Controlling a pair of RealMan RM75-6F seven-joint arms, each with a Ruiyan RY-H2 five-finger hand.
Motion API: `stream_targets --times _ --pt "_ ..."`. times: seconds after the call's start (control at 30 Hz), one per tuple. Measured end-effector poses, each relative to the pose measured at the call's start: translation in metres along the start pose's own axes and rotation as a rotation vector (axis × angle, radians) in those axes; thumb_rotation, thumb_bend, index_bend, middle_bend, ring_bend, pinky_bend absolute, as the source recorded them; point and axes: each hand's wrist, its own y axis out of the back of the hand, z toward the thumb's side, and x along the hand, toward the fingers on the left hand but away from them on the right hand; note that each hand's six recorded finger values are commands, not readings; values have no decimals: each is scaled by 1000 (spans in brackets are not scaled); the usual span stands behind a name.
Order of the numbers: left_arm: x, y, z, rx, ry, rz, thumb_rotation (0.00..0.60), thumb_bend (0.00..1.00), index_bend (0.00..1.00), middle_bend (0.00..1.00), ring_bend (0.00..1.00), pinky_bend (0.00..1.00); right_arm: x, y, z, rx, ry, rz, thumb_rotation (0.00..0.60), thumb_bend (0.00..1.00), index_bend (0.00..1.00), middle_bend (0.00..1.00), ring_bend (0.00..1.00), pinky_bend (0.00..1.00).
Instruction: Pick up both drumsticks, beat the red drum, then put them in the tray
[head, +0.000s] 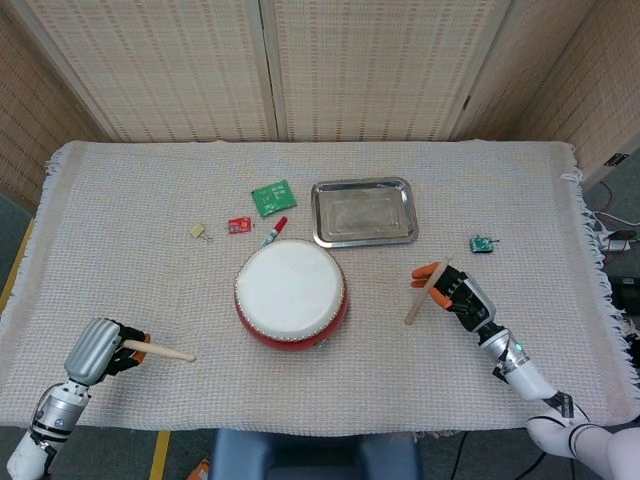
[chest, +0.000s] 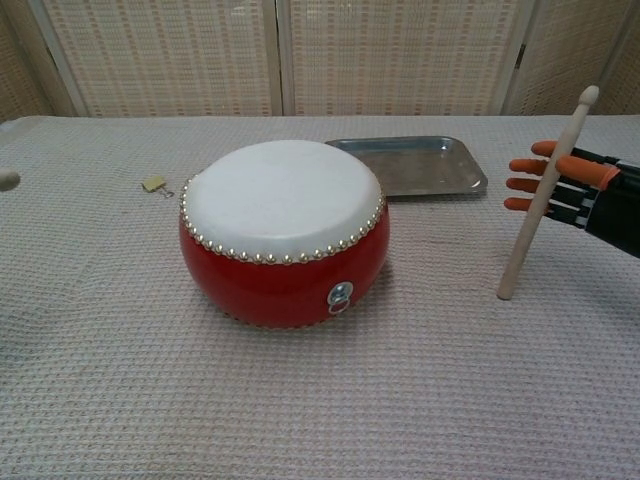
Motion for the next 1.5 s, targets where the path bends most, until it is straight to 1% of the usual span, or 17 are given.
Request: stream_targets --times 0.2,0.37,0.63,0.83,1.0,1.2,1.37,1.5 --pt "0 1 4 2 -6 -4 600 706 1000 1000 1000 1000 0 -6 -11 45 -21 62 600 231 409 360 274 310" --pt "-1 1 5 9 -6 -8 600 706 1000 1000 1000 1000 1 -10 -20 90 -47 80 600 195 451 379 275 316" --pt "-3 0 4 10 -3 -13 600 707 1000 1000 1000 1000 -1 -14 -34 157 -74 78 600 156 546 436 310 354" --pt "-3 -1 4 9 -6 -16 600 707 1000 1000 1000 1000 -4 -16 -42 185 -87 71 600 155 607 481 348 378" --pt "-4 -1 3 7 -6 -16 600 706 1000 1000 1000 1000 -6 -18 -49 205 -99 62 600 155 685 525 387 403" --pt "-5 -1 2 7 -5 -16 600 706 1000 1000 1000 1000 -10 -20 -56 223 -111 51 600 148 791 598 461 452" --pt "-6 0 1 7 -5 -17 600 706 1000 1000 1000 1000 -12 -21 -61 235 -120 38 600 72 885 698 573 515" --pt "-7 1 0 8 -2 -16 600 706 1000 1000 1000 1000 -15 -22 -64 248 -118 26 600 67 953 778 670 594"
